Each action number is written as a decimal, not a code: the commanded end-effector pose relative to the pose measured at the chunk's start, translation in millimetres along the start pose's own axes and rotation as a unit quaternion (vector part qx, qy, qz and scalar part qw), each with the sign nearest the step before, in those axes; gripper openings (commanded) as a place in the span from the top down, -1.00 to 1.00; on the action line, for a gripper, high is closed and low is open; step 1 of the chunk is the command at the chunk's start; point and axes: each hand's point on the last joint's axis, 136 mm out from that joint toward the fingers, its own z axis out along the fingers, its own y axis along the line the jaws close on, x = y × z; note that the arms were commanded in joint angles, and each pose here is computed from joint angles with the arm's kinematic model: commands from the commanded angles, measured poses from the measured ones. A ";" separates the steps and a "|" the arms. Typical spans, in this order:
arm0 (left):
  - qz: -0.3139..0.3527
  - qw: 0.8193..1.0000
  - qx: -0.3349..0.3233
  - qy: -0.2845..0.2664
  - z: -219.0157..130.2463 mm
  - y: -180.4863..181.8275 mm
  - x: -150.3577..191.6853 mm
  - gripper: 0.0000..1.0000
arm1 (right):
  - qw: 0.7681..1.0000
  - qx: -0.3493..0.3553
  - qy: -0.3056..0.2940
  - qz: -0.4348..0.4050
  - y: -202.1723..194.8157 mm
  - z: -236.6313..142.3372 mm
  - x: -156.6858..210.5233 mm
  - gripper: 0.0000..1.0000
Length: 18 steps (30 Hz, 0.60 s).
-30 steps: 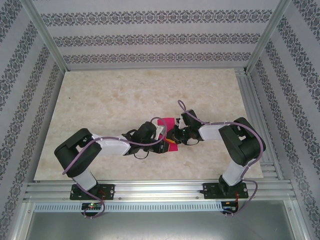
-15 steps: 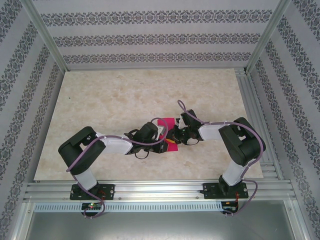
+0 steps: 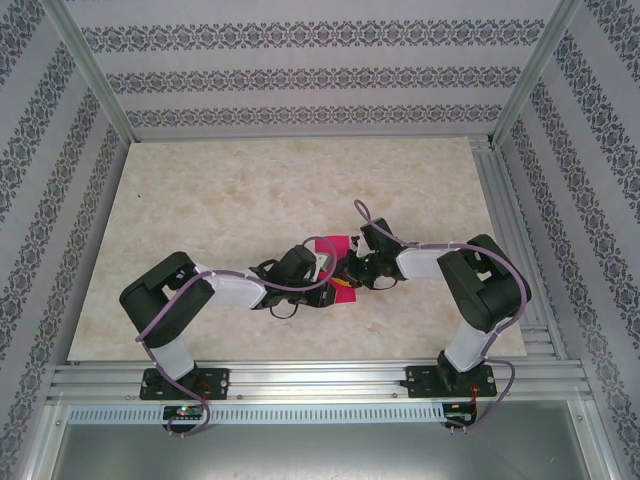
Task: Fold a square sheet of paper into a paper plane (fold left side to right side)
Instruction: Fold the triangle a second time at the center of the table.
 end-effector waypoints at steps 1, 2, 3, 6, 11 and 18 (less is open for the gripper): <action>-0.004 1.000 0.017 0.014 5.2 -2.2 13.9 0.53 | 0.999 0.050 0.007 0.013 -24.2 4.5 5.2 0.66; -0.005 1.000 0.018 0.016 5.1 -2.2 16.0 0.54 | 0.999 0.050 0.007 0.013 -23.2 4.5 4.8 0.66; -0.005 1.000 0.019 0.018 5.0 -3.0 18.0 0.55 | 0.999 0.048 0.006 0.012 -21.8 4.3 3.7 0.66; -0.014 1.000 0.013 0.021 4.3 2.4 26.0 0.59 | 0.999 0.045 0.005 0.010 -19.2 4.1 2.4 0.66; -0.033 0.999 0.003 0.026 2.6 13.6 38.8 0.65 | 0.999 0.045 -0.001 0.005 -21.1 -0.6 -5.9 0.66; -0.046 0.998 -0.013 0.037 1.2 24.9 51.1 0.69 | 0.999 0.035 -0.022 -0.014 -18.4 -12.4 -27.4 0.67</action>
